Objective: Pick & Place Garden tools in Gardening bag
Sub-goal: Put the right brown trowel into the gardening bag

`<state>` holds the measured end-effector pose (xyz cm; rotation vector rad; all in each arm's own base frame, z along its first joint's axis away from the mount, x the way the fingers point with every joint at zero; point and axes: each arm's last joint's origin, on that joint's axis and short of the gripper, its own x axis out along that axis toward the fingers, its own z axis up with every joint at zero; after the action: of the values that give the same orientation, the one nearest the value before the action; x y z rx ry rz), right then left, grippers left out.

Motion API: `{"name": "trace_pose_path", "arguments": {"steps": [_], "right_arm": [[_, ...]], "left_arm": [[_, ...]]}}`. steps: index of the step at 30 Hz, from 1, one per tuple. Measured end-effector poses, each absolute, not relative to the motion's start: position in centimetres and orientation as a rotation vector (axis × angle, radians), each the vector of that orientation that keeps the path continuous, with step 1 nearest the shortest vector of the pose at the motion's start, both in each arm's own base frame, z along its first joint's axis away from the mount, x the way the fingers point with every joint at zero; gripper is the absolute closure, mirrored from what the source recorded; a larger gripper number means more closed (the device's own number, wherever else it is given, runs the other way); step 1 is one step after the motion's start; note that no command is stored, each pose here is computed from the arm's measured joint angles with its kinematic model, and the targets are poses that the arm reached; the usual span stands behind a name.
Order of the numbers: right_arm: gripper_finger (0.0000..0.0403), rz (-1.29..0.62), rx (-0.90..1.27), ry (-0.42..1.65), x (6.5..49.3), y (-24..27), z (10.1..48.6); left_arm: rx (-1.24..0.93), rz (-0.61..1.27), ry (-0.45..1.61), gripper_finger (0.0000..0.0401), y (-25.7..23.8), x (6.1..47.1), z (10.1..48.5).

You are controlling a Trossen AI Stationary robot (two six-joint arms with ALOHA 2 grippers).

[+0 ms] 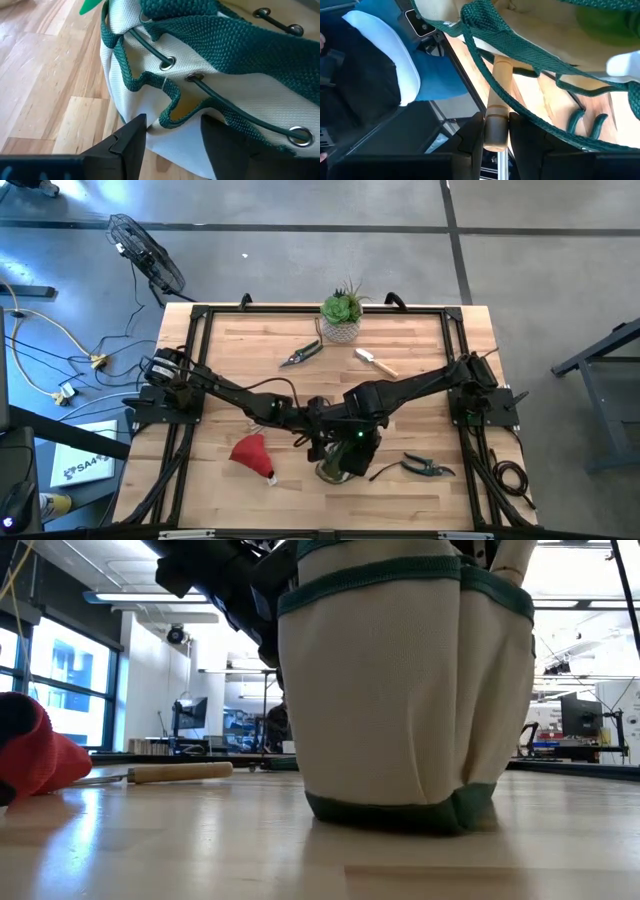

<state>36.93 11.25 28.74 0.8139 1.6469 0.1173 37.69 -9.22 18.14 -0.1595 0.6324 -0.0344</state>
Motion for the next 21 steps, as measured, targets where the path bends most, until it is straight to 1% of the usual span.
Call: {"name": "trace_pose_path", "arguments": {"steps": [9,14,17,21], "right_arm": [[0.0323,0.186,0.746,1.621,36.85,11.81,28.86],[0.0321,0.154,0.786,1.610,37.04,11.74,28.91],[0.0305,0.161,0.791,1.610,37.06,11.76,28.93],[0.0265,0.162,0.788,1.606,37.09,11.78,28.93]], "left_arm": [[-0.161,-0.036,0.634,0.0219,-9.24,37.68,18.13],[-0.167,-0.034,0.635,0.0219,-9.24,37.67,18.13],[-0.166,-0.034,0.636,0.0219,-9.24,37.67,18.12],[-0.168,-0.039,0.637,0.0219,-9.25,37.67,18.12]]}}
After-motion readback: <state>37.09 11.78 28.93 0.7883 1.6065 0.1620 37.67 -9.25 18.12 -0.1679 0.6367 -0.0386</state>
